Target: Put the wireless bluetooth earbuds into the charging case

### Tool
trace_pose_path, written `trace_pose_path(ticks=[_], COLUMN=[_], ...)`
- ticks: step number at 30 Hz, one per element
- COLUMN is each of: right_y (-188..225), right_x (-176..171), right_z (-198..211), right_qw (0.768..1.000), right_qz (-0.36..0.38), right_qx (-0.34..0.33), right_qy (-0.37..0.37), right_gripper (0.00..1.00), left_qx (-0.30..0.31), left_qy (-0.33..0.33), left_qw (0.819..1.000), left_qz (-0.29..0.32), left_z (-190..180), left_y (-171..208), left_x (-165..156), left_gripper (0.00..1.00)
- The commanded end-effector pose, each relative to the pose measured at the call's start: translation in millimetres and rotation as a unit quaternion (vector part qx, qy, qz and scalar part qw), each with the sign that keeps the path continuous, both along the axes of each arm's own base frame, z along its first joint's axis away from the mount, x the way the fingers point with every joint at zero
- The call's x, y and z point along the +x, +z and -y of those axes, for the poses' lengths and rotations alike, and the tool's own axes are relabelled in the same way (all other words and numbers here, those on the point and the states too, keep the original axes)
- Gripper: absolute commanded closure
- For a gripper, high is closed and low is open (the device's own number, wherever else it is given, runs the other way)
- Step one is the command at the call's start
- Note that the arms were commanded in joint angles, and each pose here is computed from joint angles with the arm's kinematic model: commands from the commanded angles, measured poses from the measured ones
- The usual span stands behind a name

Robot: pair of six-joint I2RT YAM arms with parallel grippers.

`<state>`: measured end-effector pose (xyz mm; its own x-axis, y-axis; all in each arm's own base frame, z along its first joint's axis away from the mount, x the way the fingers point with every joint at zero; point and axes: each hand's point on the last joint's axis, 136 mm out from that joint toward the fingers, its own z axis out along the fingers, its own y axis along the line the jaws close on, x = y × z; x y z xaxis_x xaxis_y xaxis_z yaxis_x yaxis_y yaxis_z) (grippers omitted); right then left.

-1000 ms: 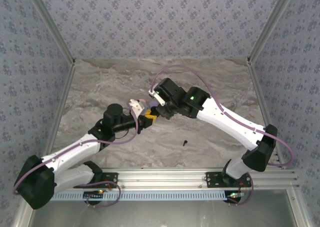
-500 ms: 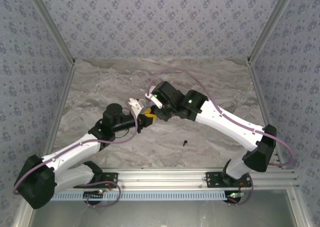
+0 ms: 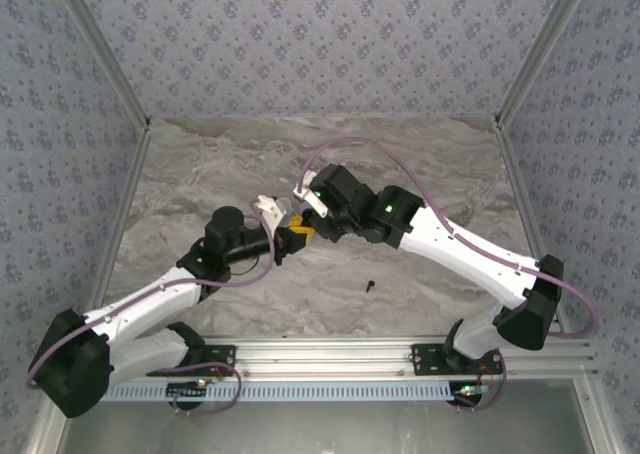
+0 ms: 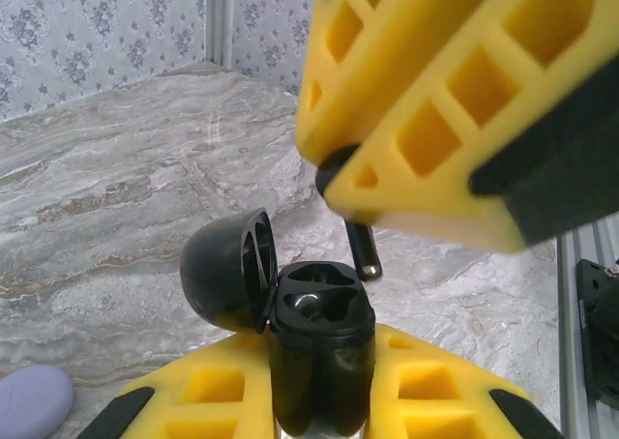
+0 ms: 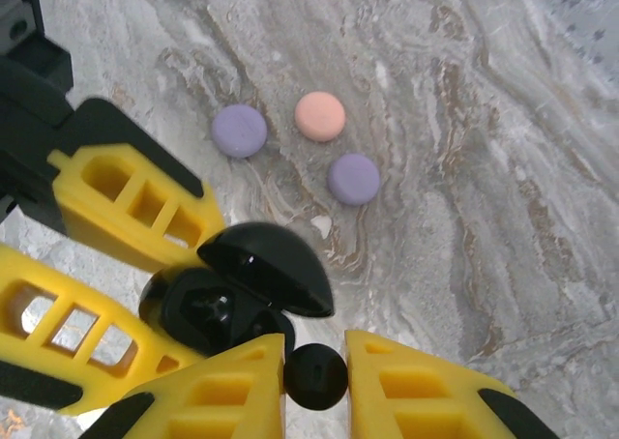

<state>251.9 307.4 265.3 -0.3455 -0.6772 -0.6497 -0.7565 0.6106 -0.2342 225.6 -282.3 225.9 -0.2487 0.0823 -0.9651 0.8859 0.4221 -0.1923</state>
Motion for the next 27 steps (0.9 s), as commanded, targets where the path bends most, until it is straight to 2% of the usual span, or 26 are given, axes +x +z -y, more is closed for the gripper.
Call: trace_pose_path(ticks=[1, 27], right_y=[16.6, -8.6], right_x=[2.8, -13.1], right_z=[0.6, -13.4], right_qw=[0.999, 0.997], right_qz=[0.036, 0.033], right_qx=[0.013, -0.017], right_qy=[0.004, 0.064], right_gripper=[0.77, 0.77], left_qx=[-0.031, -0.042], left_qy=[-0.020, -0.018], left_qw=[0.999, 0.999], left_qz=[0.021, 0.018], left_z=[7.0, 6.8], left_y=[24.9, 30.0], left_x=[-3.6, -3.4], left_gripper=[1.00, 1.00])
